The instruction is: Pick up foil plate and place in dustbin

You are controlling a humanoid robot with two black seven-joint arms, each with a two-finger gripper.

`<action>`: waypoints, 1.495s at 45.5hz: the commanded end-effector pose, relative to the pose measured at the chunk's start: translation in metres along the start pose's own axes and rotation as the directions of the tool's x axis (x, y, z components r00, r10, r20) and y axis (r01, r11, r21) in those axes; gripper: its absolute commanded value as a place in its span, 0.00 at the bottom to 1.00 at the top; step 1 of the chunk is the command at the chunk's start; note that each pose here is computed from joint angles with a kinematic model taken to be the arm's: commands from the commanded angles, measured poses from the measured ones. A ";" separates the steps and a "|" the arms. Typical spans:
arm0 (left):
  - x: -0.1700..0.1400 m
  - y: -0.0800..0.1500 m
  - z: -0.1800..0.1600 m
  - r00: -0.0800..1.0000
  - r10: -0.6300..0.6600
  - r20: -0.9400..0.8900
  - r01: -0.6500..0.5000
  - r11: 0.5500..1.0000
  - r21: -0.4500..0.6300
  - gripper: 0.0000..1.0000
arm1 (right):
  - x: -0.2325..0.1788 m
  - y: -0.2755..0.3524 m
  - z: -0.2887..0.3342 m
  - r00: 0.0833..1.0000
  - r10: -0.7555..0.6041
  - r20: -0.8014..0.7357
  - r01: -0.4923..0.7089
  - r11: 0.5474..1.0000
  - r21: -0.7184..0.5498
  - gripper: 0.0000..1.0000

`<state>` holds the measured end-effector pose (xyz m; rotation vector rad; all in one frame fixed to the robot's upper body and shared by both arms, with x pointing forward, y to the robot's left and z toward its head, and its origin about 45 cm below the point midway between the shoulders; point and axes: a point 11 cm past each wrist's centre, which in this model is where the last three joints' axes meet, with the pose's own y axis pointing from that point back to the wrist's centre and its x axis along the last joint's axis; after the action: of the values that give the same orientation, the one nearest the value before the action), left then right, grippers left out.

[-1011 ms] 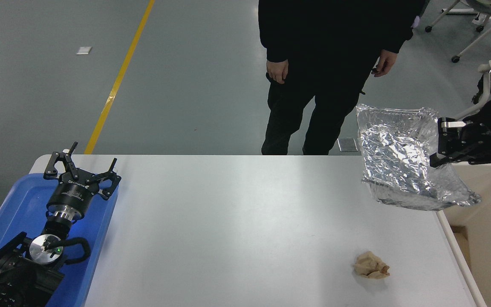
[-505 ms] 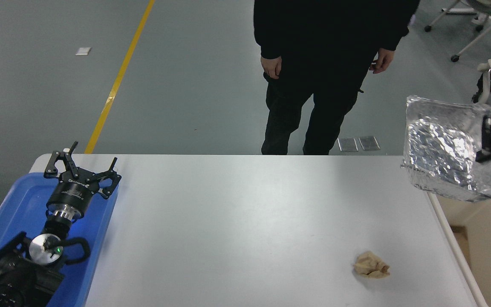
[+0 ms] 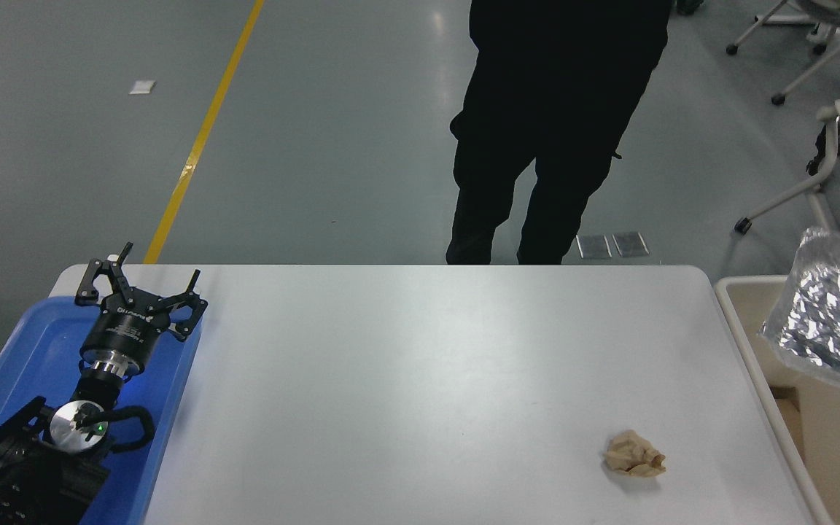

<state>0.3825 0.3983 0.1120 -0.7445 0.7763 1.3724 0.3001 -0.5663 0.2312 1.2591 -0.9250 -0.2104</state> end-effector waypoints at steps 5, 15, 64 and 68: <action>0.000 0.000 0.000 1.000 0.000 0.000 0.000 1.000 0.001 0.99 | -0.020 -0.067 0.052 0.987 0.155 0.053 -0.151 0.986 -0.064 0.00; 0.000 0.000 0.000 1.000 0.000 0.000 0.000 1.000 -0.001 0.99 | -0.017 -0.091 0.072 0.959 0.272 0.082 -0.263 0.959 -0.108 0.00; 0.000 0.000 0.000 1.000 0.000 -0.001 0.000 1.000 -0.002 0.99 | -0.038 -0.114 0.075 0.905 0.424 0.040 -0.414 0.898 -0.146 0.99; 0.000 0.000 0.000 1.000 0.000 0.000 0.000 1.000 -0.001 0.99 | -0.037 -0.115 0.062 0.911 0.409 0.061 -0.400 0.909 -0.120 0.99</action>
<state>0.3824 0.3983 0.1120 -0.7454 0.7766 1.3725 0.2628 -0.6392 0.1172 0.8993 -1.1963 0.0282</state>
